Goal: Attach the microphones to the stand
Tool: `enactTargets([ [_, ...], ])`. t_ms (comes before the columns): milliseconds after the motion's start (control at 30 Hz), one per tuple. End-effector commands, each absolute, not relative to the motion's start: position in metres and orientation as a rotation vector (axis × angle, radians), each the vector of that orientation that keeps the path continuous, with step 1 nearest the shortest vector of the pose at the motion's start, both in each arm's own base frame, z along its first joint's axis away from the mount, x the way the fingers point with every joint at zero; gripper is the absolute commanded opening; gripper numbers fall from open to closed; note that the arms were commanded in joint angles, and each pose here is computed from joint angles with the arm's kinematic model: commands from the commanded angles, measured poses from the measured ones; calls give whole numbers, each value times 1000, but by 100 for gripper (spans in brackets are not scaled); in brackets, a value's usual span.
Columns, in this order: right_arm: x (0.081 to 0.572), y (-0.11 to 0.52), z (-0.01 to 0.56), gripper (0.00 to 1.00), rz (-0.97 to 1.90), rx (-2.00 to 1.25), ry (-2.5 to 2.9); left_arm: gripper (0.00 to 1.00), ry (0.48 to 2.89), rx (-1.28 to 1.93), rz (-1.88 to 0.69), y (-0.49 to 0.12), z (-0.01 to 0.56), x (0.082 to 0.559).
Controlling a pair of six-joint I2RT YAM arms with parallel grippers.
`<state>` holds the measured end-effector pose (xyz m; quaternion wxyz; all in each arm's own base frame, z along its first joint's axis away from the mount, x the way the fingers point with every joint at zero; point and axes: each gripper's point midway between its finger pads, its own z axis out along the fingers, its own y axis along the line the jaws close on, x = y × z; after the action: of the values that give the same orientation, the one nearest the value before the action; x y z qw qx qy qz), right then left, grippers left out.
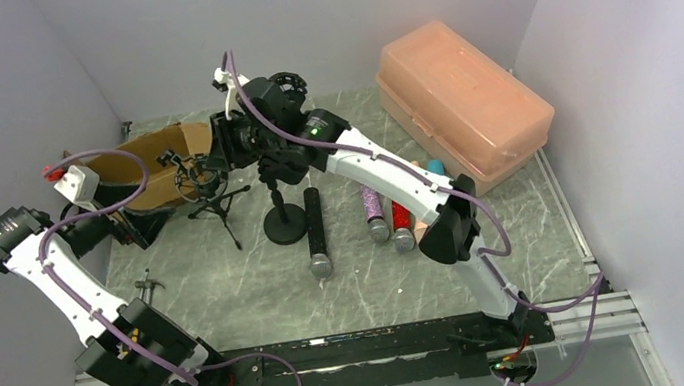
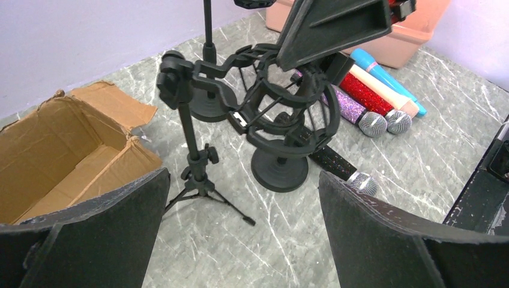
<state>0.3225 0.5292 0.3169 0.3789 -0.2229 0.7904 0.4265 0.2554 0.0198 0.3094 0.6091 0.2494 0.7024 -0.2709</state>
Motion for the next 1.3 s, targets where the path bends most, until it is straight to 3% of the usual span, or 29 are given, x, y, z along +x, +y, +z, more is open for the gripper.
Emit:
enactTargets([
  [0, 303, 504, 392, 20, 1222, -574, 1900, 99, 1592, 588, -594, 16, 328, 252],
  [100, 299, 501, 395, 18, 1284, -570, 1928, 99, 1583, 585, -598, 15, 330, 251],
  [333, 299, 498, 360, 31, 1281, -572, 2057, 99, 1567, 615, -568, 10, 328, 247],
  [467, 306, 494, 341, 53, 1250, -545, 2113, 100, 1560, 620, -564, 8, 327, 244],
  [600, 319, 475, 357, 76, 1192, -494, 2078, 100, 1558, 609, -576, 7, 328, 244],
  [833, 329, 424, 401, 93, 1052, -434, 1999, 99, 1600, 549, -631, 10, 333, 247],
  [1000, 328, 362, 386, 95, 858, -335, 2031, 99, 1737, 451, -619, 22, 336, 252],
  [1100, 324, 319, 362, 95, 732, -256, 2062, 99, 1873, 338, -391, 46, 328, 269],
  [1167, 321, 298, 334, 94, 641, -222, 2111, 99, 1893, 322, -303, 44, 332, 273],
  [1267, 314, 275, 281, 92, 520, -188, 2201, 99, 1872, 302, -386, 33, 347, 275],
])
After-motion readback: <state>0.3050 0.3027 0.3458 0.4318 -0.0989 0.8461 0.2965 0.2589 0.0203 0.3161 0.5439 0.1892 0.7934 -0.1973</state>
